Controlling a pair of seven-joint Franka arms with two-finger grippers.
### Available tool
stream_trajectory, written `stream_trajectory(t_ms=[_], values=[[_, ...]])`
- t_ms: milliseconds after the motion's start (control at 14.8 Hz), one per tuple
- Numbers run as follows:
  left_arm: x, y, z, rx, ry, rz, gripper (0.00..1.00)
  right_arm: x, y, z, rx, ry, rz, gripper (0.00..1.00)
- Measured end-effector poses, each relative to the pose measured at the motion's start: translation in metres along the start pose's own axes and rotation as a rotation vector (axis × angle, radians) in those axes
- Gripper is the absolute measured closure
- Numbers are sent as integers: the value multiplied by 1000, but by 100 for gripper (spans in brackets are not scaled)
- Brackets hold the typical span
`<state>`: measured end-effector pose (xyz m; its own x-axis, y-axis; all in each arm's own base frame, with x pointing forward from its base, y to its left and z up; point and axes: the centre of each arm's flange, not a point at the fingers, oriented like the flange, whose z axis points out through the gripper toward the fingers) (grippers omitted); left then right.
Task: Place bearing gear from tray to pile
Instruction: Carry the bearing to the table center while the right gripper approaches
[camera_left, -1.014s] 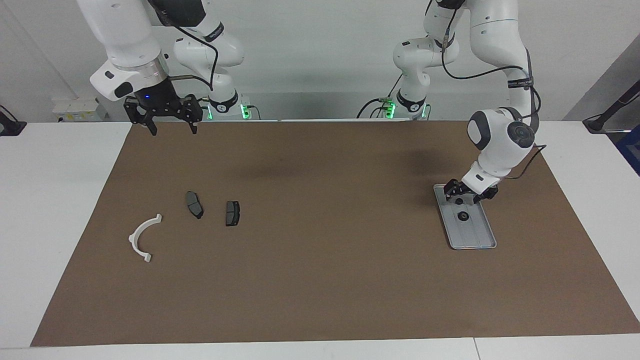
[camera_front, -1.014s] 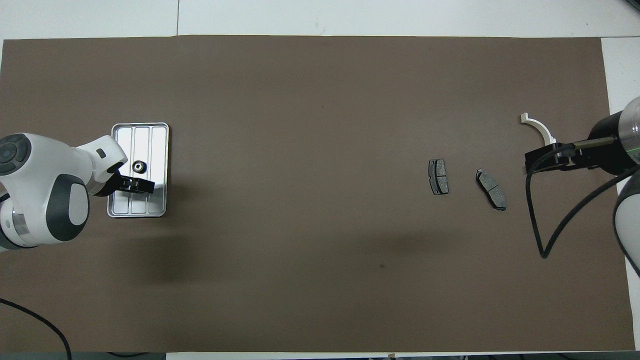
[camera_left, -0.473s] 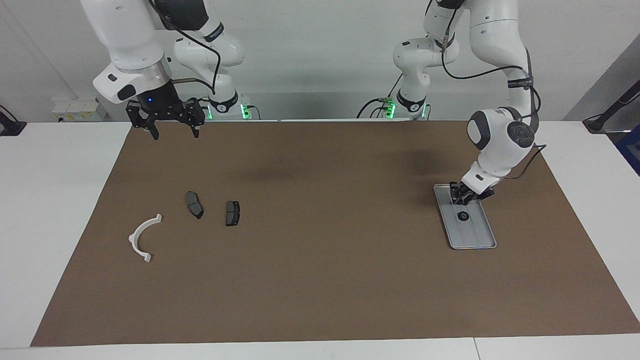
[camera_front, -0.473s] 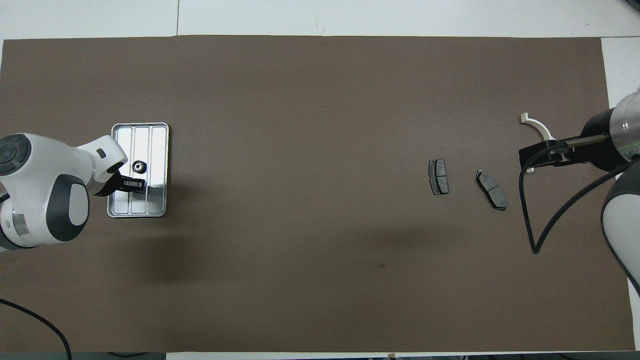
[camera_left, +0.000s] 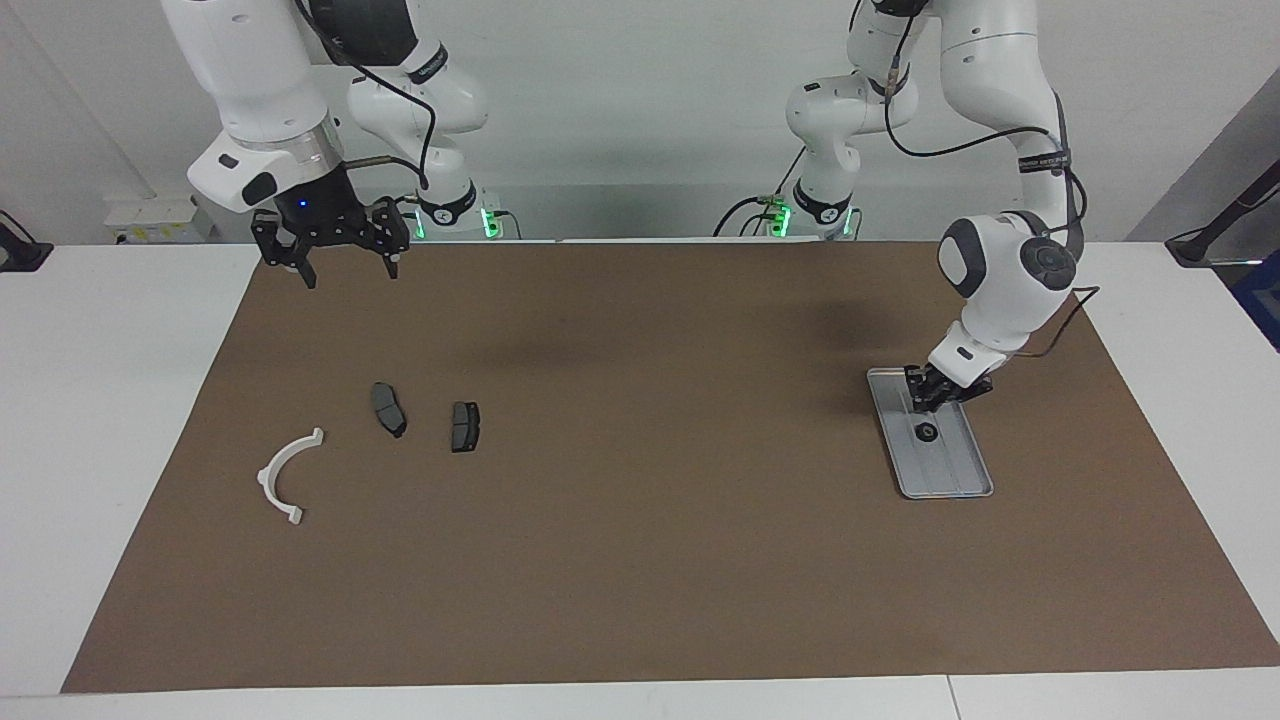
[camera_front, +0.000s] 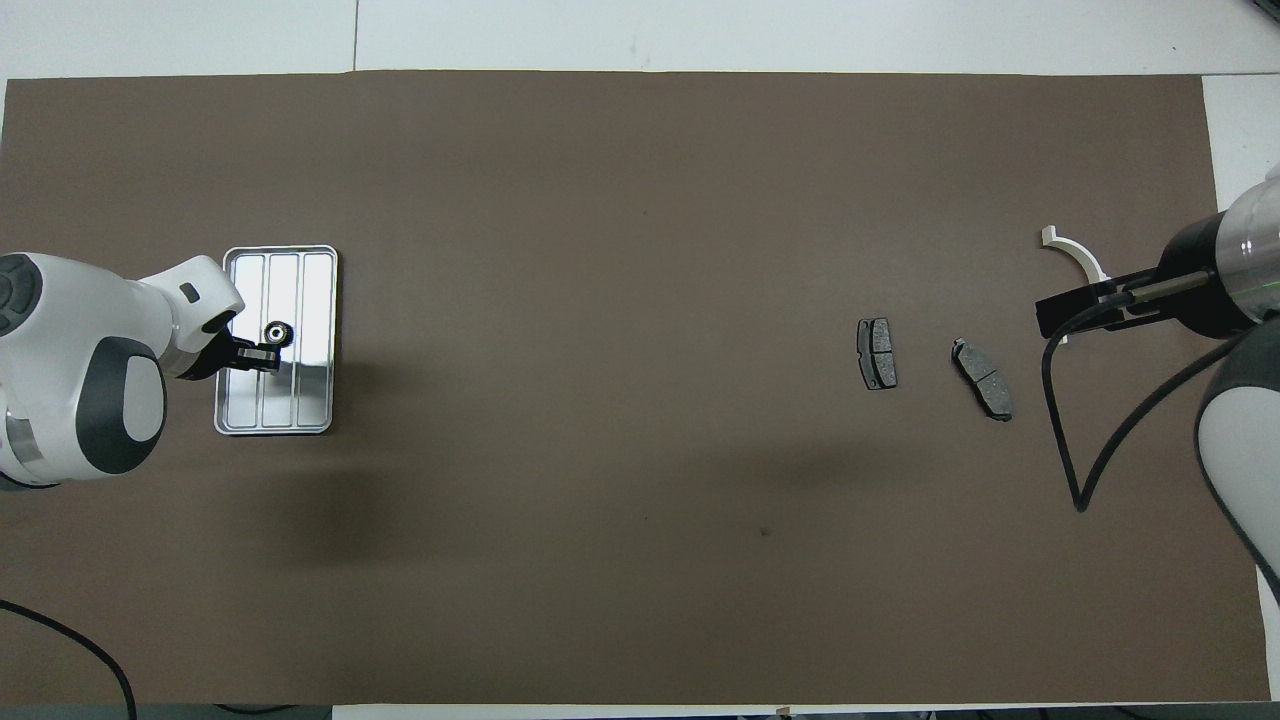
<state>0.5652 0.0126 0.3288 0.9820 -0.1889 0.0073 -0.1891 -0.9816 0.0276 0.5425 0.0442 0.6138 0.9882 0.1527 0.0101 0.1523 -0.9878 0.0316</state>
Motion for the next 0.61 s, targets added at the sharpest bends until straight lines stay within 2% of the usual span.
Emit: stream_trajectory(t_ms=[135, 270, 406, 609], values=[[14, 1, -29, 2, 14, -35, 77, -1, 0, 3, 0, 1, 1, 0], [33, 24, -58, 4, 49, -109, 77, -2, 0, 7, -2, 11, 1, 0], [49, 71, -76, -2, 68, -153, 77, -4, -1, 10, -3, 17, 0, 0], [69, 146, -96, -16, 58, -202, 77, -6, -2, 9, -3, 17, -3, 0]])
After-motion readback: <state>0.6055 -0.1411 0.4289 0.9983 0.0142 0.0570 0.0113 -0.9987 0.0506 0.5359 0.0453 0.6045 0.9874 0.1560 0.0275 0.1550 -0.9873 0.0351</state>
